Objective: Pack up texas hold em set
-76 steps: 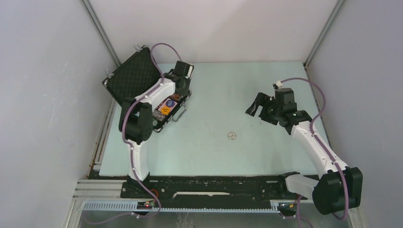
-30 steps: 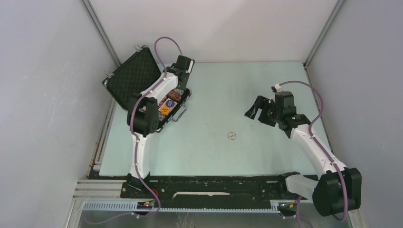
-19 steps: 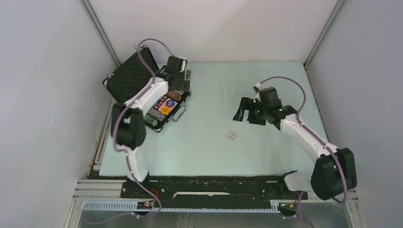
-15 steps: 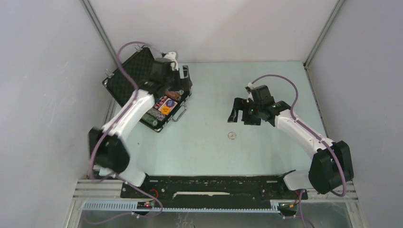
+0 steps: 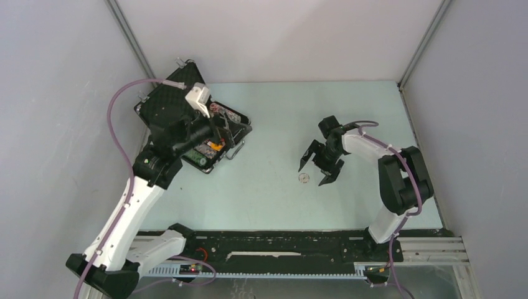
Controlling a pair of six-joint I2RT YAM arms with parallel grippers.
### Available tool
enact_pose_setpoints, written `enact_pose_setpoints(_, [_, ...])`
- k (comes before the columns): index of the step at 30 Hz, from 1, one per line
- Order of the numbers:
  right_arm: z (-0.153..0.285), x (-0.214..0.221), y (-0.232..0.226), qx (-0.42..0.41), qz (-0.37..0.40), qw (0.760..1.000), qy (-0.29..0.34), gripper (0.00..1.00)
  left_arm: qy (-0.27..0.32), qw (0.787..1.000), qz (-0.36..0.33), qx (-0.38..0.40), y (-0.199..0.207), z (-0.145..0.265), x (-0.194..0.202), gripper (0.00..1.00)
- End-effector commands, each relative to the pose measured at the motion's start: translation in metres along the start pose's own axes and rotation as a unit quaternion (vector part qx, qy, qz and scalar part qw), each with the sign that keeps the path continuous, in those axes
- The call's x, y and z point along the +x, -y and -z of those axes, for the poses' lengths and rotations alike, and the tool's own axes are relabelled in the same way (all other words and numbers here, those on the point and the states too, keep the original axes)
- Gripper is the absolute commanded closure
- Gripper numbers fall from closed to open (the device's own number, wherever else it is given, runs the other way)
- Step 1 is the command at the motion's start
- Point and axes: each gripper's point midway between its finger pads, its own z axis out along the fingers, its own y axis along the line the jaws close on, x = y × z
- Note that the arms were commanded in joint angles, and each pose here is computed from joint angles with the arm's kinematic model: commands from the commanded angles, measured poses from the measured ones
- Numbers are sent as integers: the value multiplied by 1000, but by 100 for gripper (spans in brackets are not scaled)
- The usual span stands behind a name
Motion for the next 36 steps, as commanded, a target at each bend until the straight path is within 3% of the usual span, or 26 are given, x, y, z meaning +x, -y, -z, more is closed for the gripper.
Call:
enact_pose_setpoints(1, [2,5,-16,13,-88,996,-3,0,-50,998,-37,-11,-14,11,39,0])
enact_pose_setpoints(4, [-7,6,-19,24,-121,992,-1,1,-61,997,-38,-6,-12,15,41,0])
enact_pose_setpoints(9, [-30,5,-17,40,-166,985,-29,12,-28,999,-40,4,-4,26,29,0])
enact_pose_setpoints(12, [-37,-1,-16,52,-179,982,-14,15,-27,999,-36,11,-2,28,28,0])
enact_pose_setpoints(21, [-44,-16,-14,74,-186,980,8,15,-30,999,-31,12,-4,26,31,0])
enact_pose_setpoints(29, [-48,-23,-7,112,-188,975,23,27,-28,999,-29,12,-5,26,31,0])
enact_pose_setpoints(36, [-53,-12,-4,135,-186,973,25,30,-26,999,-29,15,-3,27,30,0])
